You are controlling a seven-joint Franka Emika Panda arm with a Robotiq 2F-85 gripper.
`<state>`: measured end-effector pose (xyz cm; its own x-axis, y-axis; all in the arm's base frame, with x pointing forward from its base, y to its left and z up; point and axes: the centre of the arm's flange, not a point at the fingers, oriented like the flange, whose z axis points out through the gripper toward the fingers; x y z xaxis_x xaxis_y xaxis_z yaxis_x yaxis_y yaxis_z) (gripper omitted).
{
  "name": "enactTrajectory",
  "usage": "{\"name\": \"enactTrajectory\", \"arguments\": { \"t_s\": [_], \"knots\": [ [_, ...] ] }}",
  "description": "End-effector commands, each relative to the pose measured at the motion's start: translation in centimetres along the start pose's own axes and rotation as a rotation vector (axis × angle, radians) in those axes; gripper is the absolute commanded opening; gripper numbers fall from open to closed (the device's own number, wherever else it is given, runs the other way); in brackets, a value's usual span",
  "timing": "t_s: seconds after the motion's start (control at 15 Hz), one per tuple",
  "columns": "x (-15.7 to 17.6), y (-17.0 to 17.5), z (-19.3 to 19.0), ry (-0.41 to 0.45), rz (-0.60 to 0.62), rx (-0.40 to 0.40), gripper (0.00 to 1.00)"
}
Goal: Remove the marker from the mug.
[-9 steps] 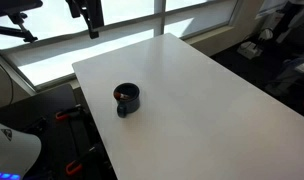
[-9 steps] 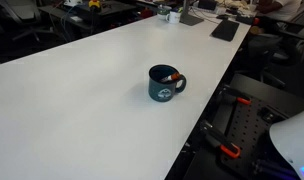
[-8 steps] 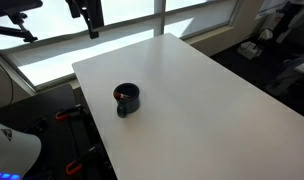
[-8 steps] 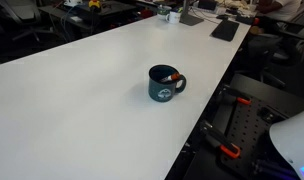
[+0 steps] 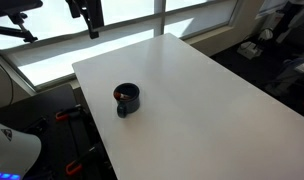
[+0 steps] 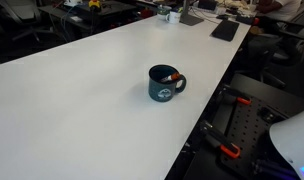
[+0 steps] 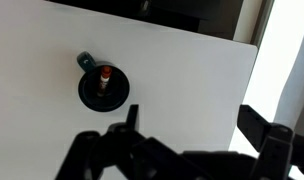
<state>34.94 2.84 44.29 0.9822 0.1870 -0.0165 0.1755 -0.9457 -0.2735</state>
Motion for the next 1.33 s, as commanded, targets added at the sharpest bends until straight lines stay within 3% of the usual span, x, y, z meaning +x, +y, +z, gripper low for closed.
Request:
{"name": "enactTrajectory", "arguments": {
  "t_s": [0.0,0.73,1.27],
  "knots": [
    [0.0,0.0,0.0,0.0,0.0,0.0,1.0],
    [0.0,0.0,0.0,0.0,0.0,0.0,1.0],
    [1.8,5.8,2.9,-0.086,0.094,0.072,1.0]
  ]
}}
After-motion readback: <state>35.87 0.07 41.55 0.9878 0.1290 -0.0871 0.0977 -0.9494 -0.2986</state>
